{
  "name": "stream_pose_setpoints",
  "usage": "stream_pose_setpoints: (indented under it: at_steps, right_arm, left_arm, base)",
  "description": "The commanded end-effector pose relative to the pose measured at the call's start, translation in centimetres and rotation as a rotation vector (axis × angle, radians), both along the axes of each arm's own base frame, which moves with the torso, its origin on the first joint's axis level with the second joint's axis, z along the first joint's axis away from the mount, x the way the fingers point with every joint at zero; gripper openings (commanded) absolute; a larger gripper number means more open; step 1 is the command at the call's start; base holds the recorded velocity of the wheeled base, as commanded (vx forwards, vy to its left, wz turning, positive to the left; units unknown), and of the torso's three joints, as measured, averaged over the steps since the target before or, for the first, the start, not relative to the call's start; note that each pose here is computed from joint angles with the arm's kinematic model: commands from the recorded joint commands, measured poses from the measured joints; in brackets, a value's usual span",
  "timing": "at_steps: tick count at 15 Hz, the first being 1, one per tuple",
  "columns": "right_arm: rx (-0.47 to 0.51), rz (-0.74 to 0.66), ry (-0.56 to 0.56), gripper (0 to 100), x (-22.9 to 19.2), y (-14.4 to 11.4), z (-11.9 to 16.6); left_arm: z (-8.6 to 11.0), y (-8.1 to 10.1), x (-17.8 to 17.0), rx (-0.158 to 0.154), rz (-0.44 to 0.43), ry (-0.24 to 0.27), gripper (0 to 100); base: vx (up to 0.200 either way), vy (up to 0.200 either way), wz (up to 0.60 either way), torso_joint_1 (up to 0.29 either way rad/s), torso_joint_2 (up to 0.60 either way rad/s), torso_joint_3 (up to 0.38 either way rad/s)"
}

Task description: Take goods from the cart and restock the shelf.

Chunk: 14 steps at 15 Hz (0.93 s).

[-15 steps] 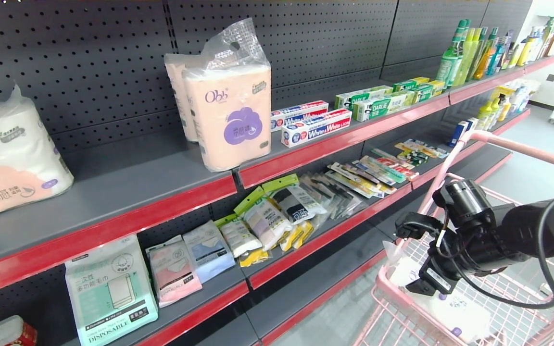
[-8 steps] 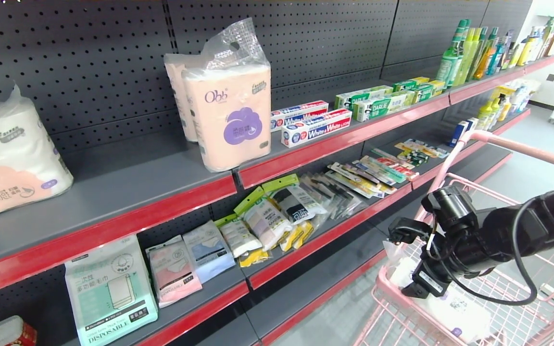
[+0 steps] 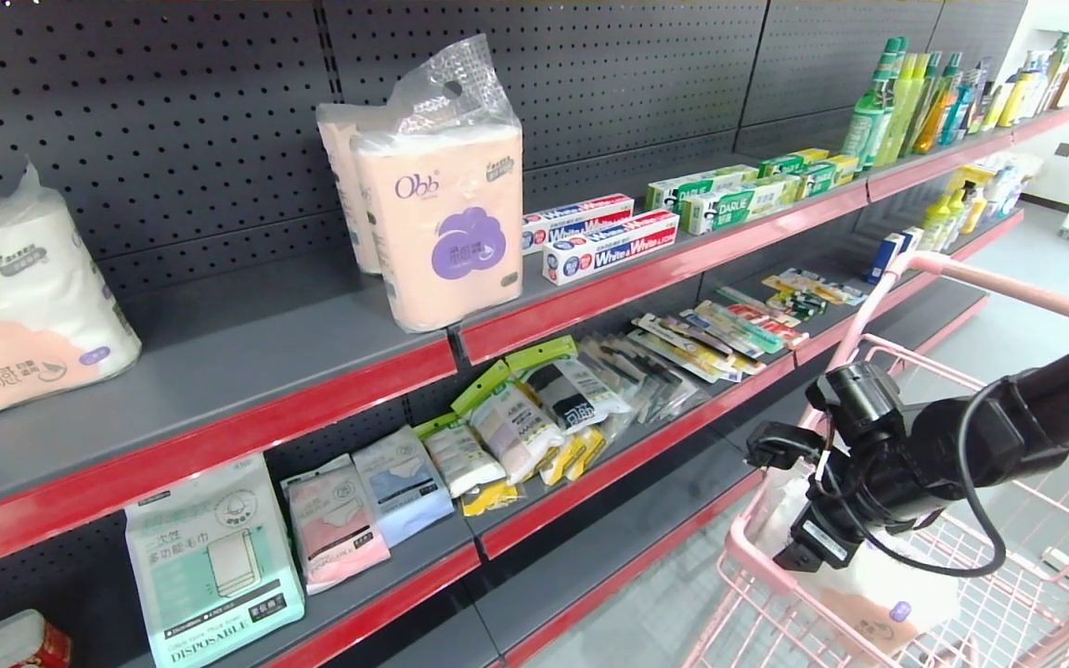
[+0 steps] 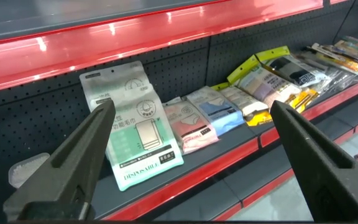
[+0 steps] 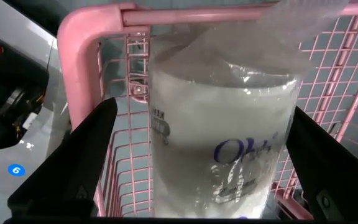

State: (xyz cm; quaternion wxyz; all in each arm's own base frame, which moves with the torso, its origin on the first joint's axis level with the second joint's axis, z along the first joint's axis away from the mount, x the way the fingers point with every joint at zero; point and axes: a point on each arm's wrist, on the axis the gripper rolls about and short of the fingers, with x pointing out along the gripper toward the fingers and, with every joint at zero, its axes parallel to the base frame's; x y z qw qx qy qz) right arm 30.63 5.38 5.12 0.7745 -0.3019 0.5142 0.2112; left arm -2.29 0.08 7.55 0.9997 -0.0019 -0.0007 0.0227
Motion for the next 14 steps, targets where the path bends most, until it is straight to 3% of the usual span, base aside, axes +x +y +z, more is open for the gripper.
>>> stream_pose_setpoints:
  at_steps: [1,14]
  right_arm:
    - [-0.005,0.008,0.021,100,0.3,0.2,-0.7]
    - [-0.02,-0.018,0.115,100,1.6,-0.6,-4.4]
  left_arm:
    - [0.0,0.0,0.0,-0.001,0.001,0.001,100]
    - [0.0,0.0,0.0,-0.001,0.001,0.003,100]
  base:
    - [0.0,0.0,0.0,0.0,0.0,0.0]
    - [0.0,0.0,0.0,0.0,0.0,0.0]
